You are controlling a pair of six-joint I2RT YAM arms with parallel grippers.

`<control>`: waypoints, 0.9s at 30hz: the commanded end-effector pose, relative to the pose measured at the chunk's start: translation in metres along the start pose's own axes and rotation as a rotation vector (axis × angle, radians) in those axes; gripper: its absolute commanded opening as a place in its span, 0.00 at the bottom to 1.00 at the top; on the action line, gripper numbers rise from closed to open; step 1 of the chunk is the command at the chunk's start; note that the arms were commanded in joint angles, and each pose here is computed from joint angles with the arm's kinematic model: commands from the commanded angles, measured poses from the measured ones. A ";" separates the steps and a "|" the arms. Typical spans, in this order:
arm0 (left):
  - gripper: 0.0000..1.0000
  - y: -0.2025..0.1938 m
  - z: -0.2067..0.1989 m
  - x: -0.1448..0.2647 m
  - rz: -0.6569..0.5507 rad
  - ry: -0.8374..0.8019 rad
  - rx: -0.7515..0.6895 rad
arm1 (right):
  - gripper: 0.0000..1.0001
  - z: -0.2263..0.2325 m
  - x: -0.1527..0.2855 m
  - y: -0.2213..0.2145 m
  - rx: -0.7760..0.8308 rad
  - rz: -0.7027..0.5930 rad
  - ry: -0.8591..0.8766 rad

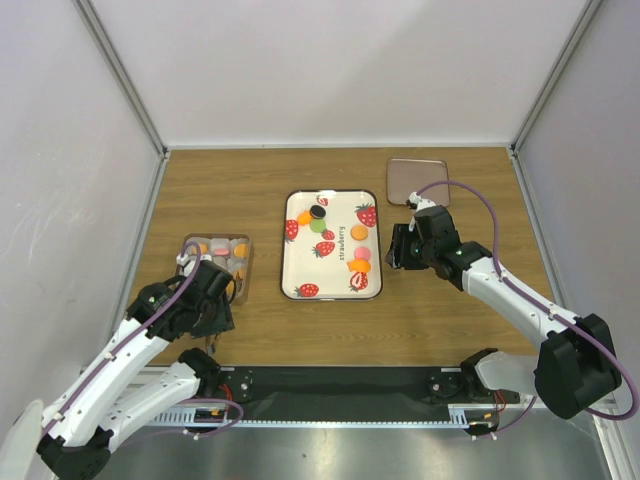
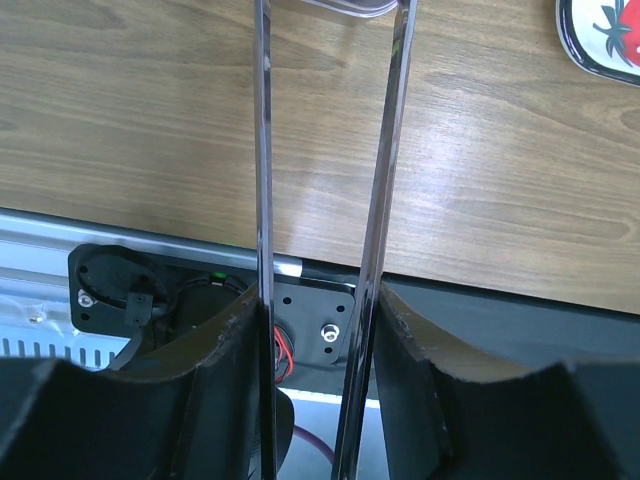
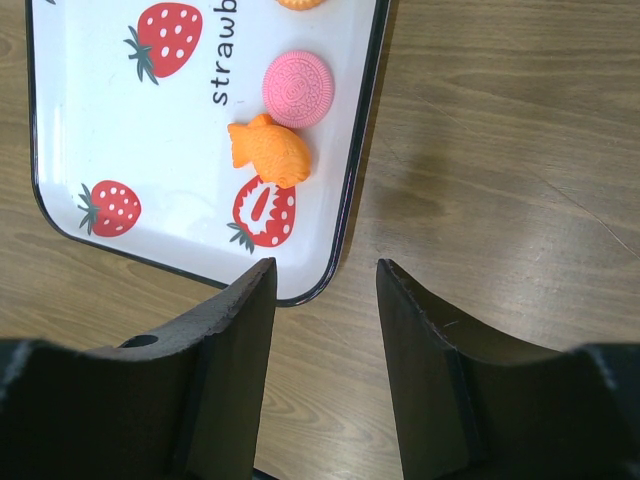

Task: Pack the cookies

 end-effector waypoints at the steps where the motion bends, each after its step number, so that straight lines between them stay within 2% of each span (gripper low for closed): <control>1: 0.49 0.003 0.000 0.004 -0.008 -0.007 -0.009 | 0.50 0.009 0.005 0.015 0.016 -0.050 0.024; 17: 0.49 0.017 -0.001 0.021 -0.050 -0.007 -0.004 | 0.51 0.009 0.005 0.016 0.016 -0.054 0.023; 23: 0.49 0.039 -0.011 0.037 -0.118 -0.036 -0.027 | 0.51 0.009 0.004 0.017 0.015 -0.057 0.021; 27: 0.49 0.070 -0.038 0.045 -0.194 -0.126 -0.050 | 0.50 0.009 0.005 0.019 0.013 -0.067 0.014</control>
Point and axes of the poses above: each gripper's point midway between its finger pads, its own x axis back along the fingers, its own z axis along the line the jaws close on, y = z × x, the point moved 6 cm from there along x, back along the fingers, and after that the axes turned 3 degrees about -x, right-handed, at the moved point
